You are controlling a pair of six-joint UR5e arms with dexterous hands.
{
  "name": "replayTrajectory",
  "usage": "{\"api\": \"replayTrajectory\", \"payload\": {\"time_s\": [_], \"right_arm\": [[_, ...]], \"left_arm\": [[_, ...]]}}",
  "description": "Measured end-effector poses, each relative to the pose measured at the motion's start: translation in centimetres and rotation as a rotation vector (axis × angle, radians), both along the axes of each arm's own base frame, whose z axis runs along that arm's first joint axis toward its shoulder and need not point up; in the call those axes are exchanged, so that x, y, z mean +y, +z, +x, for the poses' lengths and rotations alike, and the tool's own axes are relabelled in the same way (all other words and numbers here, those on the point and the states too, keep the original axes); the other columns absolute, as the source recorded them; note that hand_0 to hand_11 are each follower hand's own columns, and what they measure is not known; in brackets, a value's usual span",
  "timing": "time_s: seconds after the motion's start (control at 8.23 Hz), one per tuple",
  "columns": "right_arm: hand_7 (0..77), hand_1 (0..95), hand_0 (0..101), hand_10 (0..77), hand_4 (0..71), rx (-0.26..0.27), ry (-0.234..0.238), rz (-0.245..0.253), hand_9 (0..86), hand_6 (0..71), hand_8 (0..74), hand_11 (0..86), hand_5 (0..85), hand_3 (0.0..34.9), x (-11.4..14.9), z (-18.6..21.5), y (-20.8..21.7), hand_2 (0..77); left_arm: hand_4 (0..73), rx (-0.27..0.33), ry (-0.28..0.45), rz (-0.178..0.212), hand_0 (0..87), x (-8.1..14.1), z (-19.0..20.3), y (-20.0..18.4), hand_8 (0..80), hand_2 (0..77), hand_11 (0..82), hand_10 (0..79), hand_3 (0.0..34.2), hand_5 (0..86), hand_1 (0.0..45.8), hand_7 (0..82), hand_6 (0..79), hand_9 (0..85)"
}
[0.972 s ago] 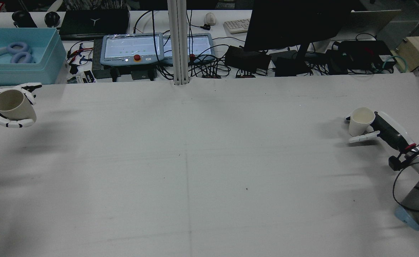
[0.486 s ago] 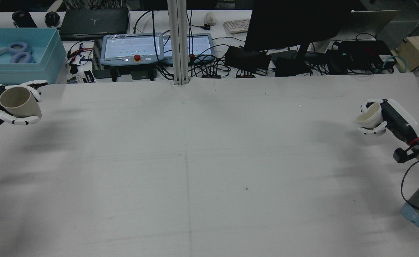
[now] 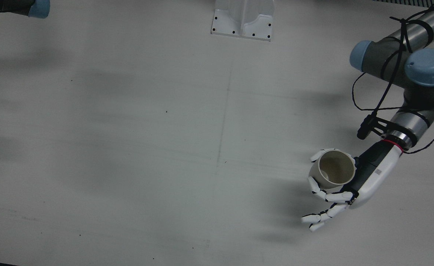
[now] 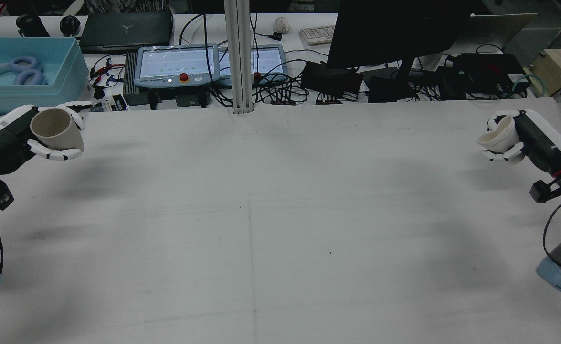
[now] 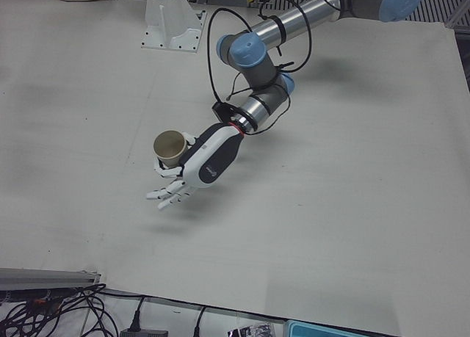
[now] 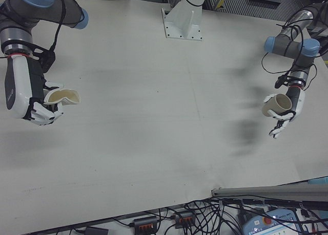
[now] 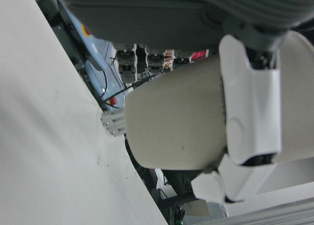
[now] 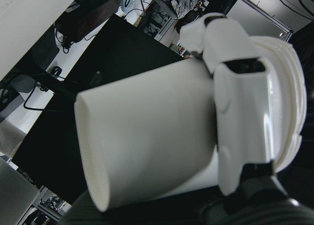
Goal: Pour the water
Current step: 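Lift both cups and carry them toward the table center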
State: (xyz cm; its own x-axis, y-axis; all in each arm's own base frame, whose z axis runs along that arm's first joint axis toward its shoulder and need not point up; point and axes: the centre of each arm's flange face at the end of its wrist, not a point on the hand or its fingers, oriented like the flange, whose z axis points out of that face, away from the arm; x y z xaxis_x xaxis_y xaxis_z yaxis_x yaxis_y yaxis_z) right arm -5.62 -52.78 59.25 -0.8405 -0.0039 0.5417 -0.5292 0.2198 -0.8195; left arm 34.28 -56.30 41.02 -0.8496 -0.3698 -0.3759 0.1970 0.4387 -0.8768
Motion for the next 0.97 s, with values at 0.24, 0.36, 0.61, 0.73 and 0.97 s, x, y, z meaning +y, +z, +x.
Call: {"api": "replayTrajectory", "payload": {"time_s": [0.24,0.36,0.61,0.73,0.97], "right_arm": [[69.8,8.2,80,62.2,52.4,0.004,0.005,0.015,69.3,70.4,69.3,64.4,68.7,0.0,-0.3,1.2,-5.3,42.5],[69.8,8.2,80,62.2,52.4,0.006,0.006,0.027,69.3,70.4,69.3,64.4,68.7,0.0,-0.5,1.2,-7.5,42.5],[69.8,8.2,80,62.2,52.9,0.045,0.015,0.062,71.4,70.4,67.6,64.4,68.2,0.0,-0.6,1.1,-12.6,42.5],[69.8,8.2,80,62.2,52.9,0.074,0.014,0.074,70.4,70.4,67.6,64.4,68.2,0.0,-0.2,0.8,-14.9,42.5],[69.8,8.2,80,62.2,53.4,0.149,-0.003,0.087,71.4,70.4,65.4,64.4,68.2,0.0,1.3,-0.4,-18.9,42.5]], "left_arm": [[50.7,-0.014,0.073,0.061,63.4,3.7,9.2,-7.5,9.3,38.7,14.7,8.7,5.2,40.9,16.4,20.2,12.5,6.0],[50.7,-0.026,0.102,0.104,63.4,5.4,12.8,-10.7,9.3,38.7,14.7,8.7,5.1,40.9,16.4,19.1,12.5,6.0],[50.2,-0.047,0.144,0.143,63.5,6.6,19.5,-15.5,9.3,39.3,15.3,8.7,5.3,41.5,16.4,20.2,13.6,6.5],[50.2,-0.055,0.159,0.148,63.4,6.7,22.4,-16.9,9.3,39.3,15.3,8.7,5.2,41.5,16.4,20.2,14.2,6.5],[50.2,-0.078,0.166,0.153,63.4,5.9,27.0,-19.5,9.3,39.3,15.3,9.8,5.2,41.5,16.4,20.2,15.3,6.5]]}}
